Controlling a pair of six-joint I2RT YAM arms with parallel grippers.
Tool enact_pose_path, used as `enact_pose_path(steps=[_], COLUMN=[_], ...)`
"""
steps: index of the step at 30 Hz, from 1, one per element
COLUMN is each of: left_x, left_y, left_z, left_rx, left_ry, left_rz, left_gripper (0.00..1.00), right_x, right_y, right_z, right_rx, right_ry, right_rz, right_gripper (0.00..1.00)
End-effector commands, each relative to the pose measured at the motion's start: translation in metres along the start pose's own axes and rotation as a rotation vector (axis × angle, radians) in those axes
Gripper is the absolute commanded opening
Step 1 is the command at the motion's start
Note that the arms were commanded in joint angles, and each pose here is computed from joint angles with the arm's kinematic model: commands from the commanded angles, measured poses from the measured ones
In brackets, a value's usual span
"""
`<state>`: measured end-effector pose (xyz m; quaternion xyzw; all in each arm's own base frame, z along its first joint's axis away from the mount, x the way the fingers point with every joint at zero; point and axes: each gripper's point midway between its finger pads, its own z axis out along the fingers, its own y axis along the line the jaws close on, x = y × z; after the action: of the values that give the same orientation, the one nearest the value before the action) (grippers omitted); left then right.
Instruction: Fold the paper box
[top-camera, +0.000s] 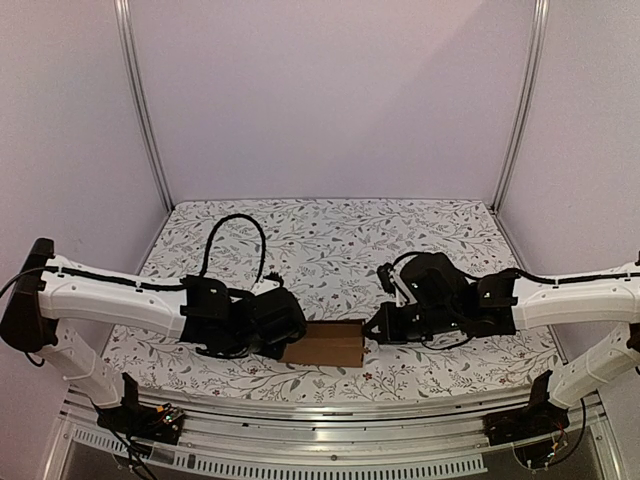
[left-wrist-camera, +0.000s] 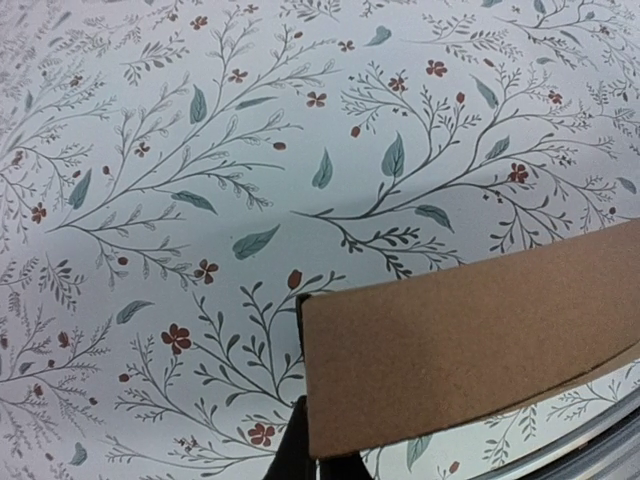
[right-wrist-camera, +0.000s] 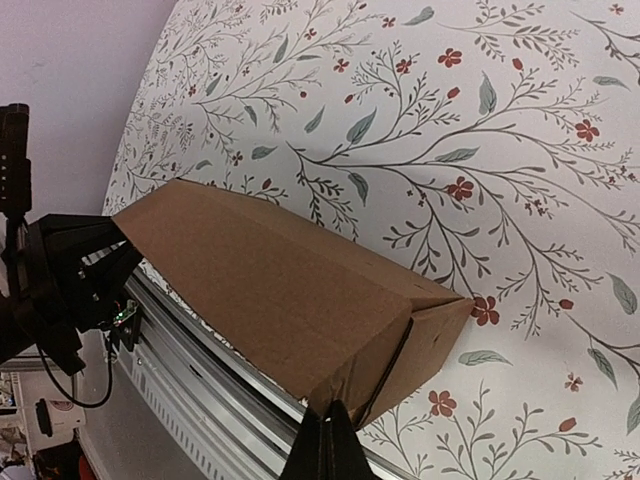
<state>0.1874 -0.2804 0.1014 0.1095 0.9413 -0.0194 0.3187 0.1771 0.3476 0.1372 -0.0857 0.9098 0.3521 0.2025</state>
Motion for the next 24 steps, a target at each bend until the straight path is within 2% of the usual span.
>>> enact_pose_path(steps=[1, 9, 12, 17, 24], left_x=[0.009, 0.008, 0.008, 0.008, 0.006], left_y=[-0.016, -0.019, -0.021, -0.019, -0.011], left_z=[-0.001, -0.001, -0.001, -0.003, -0.012], left_rx=[0.038, 0.038, 0.04, 0.033, 0.026], left_ry=[0.029, 0.04, 0.046, 0.054, 0.051], left_rz=[0.039, 0.039, 0.04, 0.043, 0.042], left_gripper=[0.0, 0.0, 0.0, 0.0, 0.0], right_x=[0.007, 0.02, 0.016, 0.01, -0.005], right_y=[-0.004, -0.007, -0.005, -0.001, 0.009], right_z=[0.002, 0.01, 0.011, 0.007, -0.01], right_rx=[-0.029, -0.002, 0.011, 0.008, 0.031], right_ry=[-0.005, -0.008, -0.036, -0.06, -0.092], right_rz=[-0.06, -0.141, -0.156, -0.173, -0.226], right_gripper=[0.0, 0.0, 0.09, 0.3, 0.43])
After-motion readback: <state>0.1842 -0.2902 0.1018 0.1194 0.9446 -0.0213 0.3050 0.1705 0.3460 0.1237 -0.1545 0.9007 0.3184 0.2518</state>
